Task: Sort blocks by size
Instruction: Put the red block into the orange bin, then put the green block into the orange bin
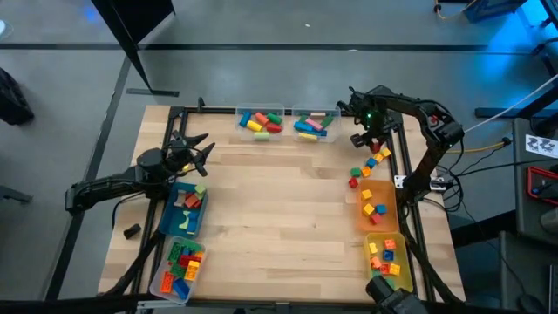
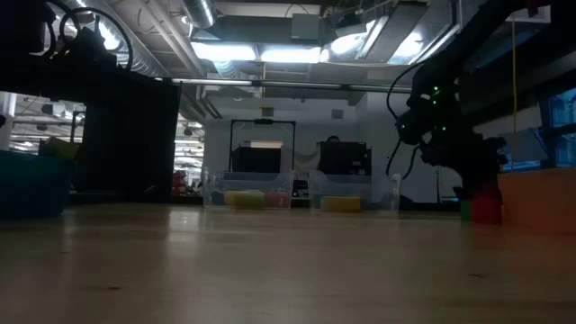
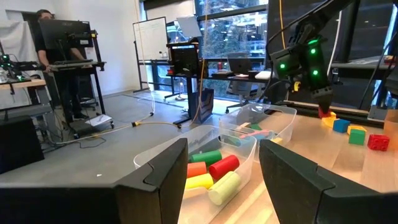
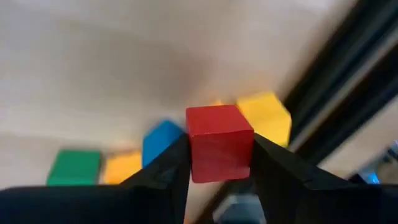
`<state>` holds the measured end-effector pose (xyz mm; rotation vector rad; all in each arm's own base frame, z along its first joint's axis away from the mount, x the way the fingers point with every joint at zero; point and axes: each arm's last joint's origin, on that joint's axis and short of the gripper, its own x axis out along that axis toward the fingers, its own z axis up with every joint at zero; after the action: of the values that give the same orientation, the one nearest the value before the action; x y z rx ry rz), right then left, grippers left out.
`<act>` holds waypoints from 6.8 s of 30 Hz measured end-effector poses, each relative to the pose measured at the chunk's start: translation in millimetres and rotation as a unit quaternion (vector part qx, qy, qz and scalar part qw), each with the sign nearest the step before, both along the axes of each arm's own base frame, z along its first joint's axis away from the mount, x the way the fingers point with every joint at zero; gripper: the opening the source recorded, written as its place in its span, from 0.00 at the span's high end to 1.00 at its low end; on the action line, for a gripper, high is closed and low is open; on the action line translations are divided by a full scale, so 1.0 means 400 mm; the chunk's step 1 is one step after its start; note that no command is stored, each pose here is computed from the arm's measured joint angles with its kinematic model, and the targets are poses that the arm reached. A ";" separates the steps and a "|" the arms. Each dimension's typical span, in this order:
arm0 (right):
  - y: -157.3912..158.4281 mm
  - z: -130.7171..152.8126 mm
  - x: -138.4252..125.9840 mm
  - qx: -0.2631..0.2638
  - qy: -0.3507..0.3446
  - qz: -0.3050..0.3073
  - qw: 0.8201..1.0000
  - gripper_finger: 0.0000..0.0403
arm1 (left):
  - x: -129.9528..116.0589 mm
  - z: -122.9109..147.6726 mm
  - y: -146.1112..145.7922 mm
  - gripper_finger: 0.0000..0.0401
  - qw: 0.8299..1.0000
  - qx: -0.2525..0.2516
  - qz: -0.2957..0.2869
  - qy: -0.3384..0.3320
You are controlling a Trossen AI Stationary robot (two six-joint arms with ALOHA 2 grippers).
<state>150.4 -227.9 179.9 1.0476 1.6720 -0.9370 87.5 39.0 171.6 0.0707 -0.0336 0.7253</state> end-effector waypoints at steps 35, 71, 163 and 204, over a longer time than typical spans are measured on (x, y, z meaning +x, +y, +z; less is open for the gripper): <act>0.261 0.128 0.151 0.153 -0.064 0.142 0.976 0.65 | 0.000 0.000 0.000 0.54 1.000 0.000 0.000 0.000; 0.595 0.143 0.222 0.045 0.032 0.346 0.937 0.62 | 0.000 0.000 0.000 0.54 1.000 0.000 0.000 0.000; 0.442 -0.076 0.188 -0.253 0.006 -0.007 0.967 0.53 | 0.000 0.000 0.000 0.54 1.000 0.000 0.000 0.000; 0.423 -0.059 0.242 -0.226 -0.091 -0.063 0.968 0.98 | 0.000 0.000 0.000 0.54 1.000 0.000 0.000 0.000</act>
<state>247.3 -58.6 156.2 0.9011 1.1745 -1.1975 87.5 39.1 171.6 0.0707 -0.0337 0.7255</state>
